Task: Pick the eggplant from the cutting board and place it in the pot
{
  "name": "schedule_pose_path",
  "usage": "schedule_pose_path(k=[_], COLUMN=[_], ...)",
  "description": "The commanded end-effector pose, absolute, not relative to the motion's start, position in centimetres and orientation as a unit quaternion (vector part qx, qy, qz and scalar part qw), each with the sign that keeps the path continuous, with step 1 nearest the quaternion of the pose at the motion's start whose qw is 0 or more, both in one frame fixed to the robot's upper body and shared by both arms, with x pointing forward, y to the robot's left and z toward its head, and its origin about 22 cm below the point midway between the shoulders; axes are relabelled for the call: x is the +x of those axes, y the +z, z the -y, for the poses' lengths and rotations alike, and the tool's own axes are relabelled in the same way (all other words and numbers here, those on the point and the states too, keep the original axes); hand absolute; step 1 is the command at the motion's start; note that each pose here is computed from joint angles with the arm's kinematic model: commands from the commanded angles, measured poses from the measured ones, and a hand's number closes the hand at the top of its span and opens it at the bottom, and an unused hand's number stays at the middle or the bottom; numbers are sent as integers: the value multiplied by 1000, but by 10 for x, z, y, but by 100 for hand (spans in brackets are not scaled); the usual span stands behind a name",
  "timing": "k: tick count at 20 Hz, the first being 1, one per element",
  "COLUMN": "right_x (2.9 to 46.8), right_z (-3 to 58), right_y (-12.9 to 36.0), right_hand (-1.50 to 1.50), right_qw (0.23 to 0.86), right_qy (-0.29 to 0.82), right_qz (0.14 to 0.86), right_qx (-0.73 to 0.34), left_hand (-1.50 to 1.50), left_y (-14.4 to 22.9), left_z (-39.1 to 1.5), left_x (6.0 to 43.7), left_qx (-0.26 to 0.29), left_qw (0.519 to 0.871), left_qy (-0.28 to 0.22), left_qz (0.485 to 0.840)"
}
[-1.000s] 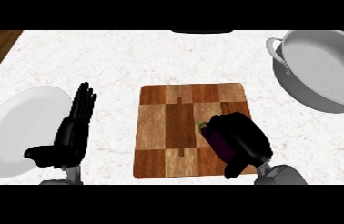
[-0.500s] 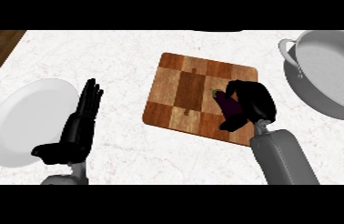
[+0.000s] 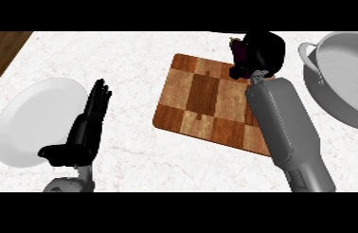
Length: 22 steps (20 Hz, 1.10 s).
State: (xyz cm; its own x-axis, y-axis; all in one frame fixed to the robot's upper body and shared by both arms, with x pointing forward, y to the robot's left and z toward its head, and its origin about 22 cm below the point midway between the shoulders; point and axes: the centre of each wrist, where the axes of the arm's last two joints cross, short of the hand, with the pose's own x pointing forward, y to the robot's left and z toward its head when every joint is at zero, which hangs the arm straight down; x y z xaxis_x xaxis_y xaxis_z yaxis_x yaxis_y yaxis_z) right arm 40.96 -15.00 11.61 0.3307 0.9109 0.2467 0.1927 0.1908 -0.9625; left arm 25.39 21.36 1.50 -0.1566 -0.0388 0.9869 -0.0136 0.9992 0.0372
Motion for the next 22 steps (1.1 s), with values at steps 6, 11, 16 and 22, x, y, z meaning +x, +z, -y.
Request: schedule_pose_path(k=[6,11,16,22], right_x=[451,462,471,470], right_z=[113,129,180,235], right_y=[168,178,187,175], right_hand=[150,150,150,150], right_qw=[530,539,549,548], right_qy=[227,181,143,124], right_qz=[459,432,404,383], right_qx=[-676,-700,-717,-733], left_hand=[0,0,0,0], left_y=[7,-3,-6,7], left_z=[-208,-219,-234,-227], left_x=[251,241,235,245], left_qx=[18,39,37,51], left_qw=[659,656,653,652], left_qy=[-5,9,5,11], left_qz=[752,754,757,757])
